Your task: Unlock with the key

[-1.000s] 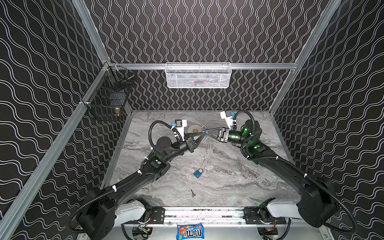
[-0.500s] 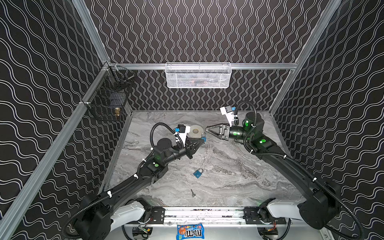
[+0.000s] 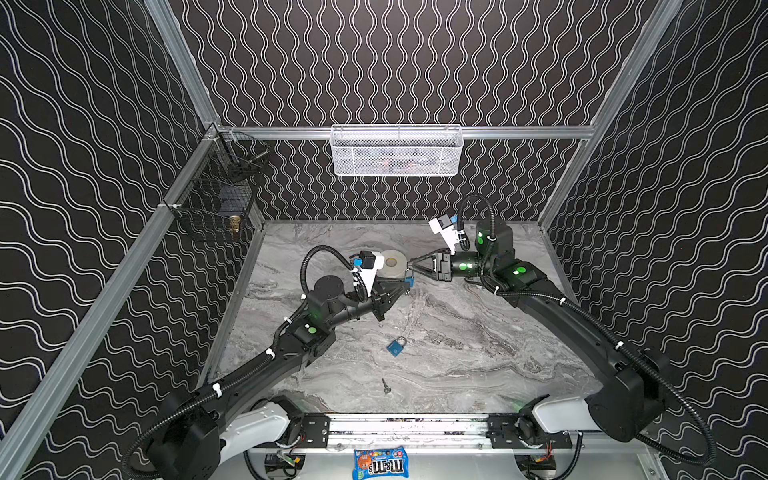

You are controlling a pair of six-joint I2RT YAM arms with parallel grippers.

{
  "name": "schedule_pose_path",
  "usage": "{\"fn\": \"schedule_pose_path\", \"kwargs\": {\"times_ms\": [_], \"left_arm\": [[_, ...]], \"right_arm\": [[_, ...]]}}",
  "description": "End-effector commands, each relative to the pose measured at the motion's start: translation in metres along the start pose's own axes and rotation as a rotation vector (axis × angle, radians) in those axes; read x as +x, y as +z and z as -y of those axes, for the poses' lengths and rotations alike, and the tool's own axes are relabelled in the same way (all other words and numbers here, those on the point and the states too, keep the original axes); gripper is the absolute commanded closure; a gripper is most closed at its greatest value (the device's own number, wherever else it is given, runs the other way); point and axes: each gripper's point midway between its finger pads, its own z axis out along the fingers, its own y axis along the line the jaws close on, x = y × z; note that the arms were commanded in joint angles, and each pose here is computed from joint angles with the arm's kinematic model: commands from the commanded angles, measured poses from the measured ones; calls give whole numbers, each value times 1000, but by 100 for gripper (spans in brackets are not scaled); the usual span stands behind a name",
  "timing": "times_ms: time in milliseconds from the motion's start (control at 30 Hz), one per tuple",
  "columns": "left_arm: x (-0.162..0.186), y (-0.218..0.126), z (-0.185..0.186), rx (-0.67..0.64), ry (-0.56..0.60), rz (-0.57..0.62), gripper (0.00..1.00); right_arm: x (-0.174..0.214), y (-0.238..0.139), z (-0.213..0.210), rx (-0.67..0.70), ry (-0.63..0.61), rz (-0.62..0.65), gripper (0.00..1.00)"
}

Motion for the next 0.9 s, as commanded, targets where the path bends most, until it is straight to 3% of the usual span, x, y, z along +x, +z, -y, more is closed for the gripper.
{"fn": "schedule_pose_path", "kwargs": {"times_ms": [0, 267, 500, 600, 867], "left_arm": [[-10, 1, 3, 9, 48, 26, 100], [-7, 3, -2, -13, 50, 8, 100], [-8, -3, -14, -106, 103, -21, 100], [-6, -2, -18, -129, 120, -43, 100], [-6, -7, -23, -168, 167, -53, 100]], "right_arm": [[-1, 1, -6, -24, -36, -6, 70], [2, 6, -5, -9, -50, -20, 72], [-2, 7, 34, 235, 19, -34, 74], [1, 11, 41, 329, -5, -60, 73], [8, 12, 58, 473, 15, -156, 67]]}}
